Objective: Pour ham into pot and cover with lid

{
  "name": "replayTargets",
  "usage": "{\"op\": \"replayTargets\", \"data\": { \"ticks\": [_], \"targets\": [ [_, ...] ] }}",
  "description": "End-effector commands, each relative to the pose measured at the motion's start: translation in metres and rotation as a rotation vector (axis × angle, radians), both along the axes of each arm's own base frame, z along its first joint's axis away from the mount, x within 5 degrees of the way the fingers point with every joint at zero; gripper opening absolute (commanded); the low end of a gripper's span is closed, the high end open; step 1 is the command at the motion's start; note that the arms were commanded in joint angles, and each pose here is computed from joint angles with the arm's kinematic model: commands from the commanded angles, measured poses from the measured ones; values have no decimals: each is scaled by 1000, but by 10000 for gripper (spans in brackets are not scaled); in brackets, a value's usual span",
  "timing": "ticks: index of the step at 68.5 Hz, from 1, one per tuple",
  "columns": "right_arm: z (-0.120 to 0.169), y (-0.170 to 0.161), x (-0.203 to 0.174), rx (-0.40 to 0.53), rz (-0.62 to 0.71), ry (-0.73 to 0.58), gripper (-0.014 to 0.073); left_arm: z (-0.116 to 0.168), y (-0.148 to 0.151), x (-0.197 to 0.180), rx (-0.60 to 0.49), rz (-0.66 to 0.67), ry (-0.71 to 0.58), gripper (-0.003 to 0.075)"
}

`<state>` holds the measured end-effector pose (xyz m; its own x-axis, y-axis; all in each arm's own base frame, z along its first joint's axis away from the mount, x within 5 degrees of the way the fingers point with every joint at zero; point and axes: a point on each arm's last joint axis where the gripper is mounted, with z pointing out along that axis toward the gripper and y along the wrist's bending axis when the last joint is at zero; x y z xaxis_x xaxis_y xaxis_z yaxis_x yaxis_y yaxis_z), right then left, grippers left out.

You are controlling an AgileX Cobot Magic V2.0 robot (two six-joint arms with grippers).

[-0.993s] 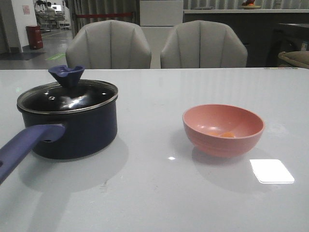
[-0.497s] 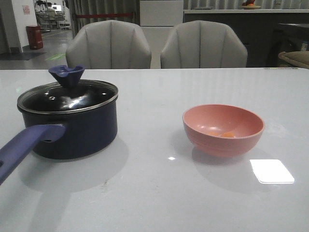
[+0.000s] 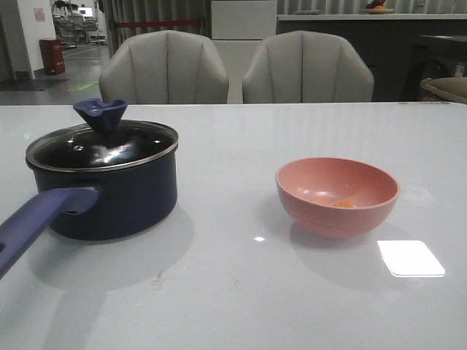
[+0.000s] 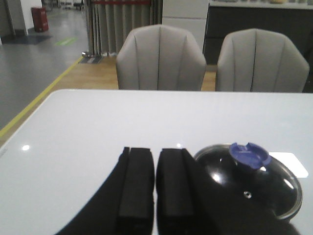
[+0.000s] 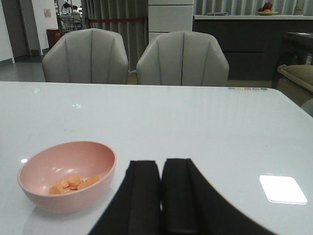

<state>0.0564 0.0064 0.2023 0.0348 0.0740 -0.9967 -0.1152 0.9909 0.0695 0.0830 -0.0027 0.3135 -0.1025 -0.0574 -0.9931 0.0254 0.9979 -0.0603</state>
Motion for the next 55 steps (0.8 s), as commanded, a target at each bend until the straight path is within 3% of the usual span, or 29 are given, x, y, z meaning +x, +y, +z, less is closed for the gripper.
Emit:
{"op": "replayTargets", "data": {
  "ticks": [1,9,16,39,55],
  "targets": [
    [10,-1,-3,-4,-9,-108,144,12,-1,8,-19,-6,-26,273],
    [10,-1,-3,-4,-9,-108,144,16,-2,17,-17,-18,28,538],
    [10,-1,-3,-4,-9,-108,144,23,-6,30,-15,-46,78,652],
    [10,-1,-3,-4,-9,-108,144,44,-40,116,18,-182,382,640],
    [10,-1,-3,-4,-9,-108,144,32,-85,199,65,-269,627,638]
  ]
}}
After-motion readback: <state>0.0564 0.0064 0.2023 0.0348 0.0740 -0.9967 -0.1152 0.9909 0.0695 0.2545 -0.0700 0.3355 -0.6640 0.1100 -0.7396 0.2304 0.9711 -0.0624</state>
